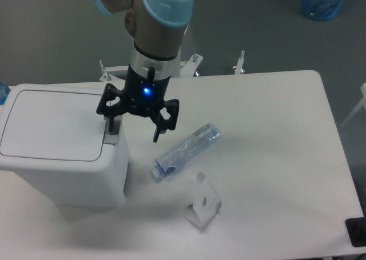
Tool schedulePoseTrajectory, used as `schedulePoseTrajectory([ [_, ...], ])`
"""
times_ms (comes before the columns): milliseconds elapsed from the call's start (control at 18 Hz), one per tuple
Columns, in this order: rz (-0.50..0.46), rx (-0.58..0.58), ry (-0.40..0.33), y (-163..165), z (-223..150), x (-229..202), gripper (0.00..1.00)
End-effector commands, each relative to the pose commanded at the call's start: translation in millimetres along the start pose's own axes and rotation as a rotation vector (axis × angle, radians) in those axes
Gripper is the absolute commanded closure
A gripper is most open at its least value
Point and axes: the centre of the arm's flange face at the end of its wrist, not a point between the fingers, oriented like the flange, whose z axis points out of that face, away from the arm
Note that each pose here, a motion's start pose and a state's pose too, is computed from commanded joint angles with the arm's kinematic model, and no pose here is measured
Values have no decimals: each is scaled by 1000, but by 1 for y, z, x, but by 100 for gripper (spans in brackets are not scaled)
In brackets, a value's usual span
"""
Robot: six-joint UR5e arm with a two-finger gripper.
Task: Open the trash can
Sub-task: 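Hold the button pressed while the lid springs open, then lift the gripper up and away from the opened trash can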
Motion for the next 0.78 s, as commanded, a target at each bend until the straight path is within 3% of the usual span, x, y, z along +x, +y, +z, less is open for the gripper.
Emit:
schedulePoseTrajectory([
  [778, 5, 19, -8, -5, -12, -3, 0],
])
